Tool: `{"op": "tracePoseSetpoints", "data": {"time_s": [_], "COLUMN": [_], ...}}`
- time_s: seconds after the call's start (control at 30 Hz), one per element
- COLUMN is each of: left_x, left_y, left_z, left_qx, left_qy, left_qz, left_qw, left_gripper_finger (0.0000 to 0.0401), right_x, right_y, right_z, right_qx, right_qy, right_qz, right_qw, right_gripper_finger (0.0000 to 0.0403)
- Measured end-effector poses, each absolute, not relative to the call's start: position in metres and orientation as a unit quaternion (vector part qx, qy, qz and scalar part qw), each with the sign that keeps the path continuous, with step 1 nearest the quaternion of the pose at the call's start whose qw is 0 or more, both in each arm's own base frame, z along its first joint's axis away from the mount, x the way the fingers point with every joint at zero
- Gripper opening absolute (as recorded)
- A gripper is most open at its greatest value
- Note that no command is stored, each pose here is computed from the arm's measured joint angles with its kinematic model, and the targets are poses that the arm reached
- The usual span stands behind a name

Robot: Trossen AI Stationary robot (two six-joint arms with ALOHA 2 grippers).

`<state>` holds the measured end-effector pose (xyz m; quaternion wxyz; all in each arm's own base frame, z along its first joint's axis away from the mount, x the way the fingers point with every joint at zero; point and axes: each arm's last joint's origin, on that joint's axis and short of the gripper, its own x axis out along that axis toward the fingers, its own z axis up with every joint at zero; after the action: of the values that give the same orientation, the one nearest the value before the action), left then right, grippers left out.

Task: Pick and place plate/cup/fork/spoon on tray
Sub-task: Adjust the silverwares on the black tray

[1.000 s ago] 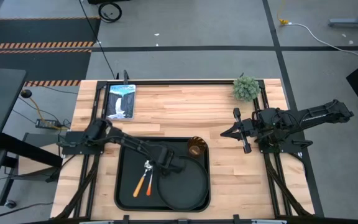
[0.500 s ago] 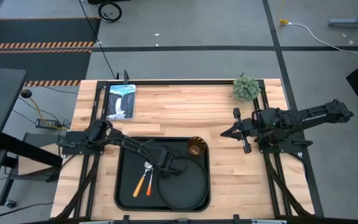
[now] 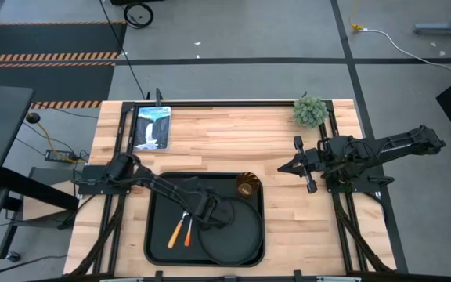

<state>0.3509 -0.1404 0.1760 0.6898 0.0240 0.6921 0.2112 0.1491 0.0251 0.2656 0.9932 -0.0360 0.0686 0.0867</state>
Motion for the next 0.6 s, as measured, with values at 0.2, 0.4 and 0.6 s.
{"op": "tracePoseSetpoints", "data": {"time_s": [0.2,0.4,0.6], "left_x": [0.336,0.323,0.297], "left_y": [-0.144,-0.144,-0.128], "left_z": [0.165,0.177,0.19], "left_qx": [0.061,0.057,0.008], "left_qy": [0.706,0.685,0.637], "left_qz": [0.203,0.204,0.238], "left_qw": [0.675,0.697,0.733], "left_gripper_finger": [0.0141,0.0122,0.009], "right_x": [0.149,0.149,0.149], "right_y": [0.026,0.026,0.026], "right_z": [0.266,0.266,0.267], "right_qx": [-0.032,-0.032,-0.029], "right_qy": [0.067,0.065,0.063], "right_qz": [0.097,0.098,0.098], "right_qw": [0.992,0.993,0.993], "right_gripper_finger": [0.0009,0.0009,0.0009]}}
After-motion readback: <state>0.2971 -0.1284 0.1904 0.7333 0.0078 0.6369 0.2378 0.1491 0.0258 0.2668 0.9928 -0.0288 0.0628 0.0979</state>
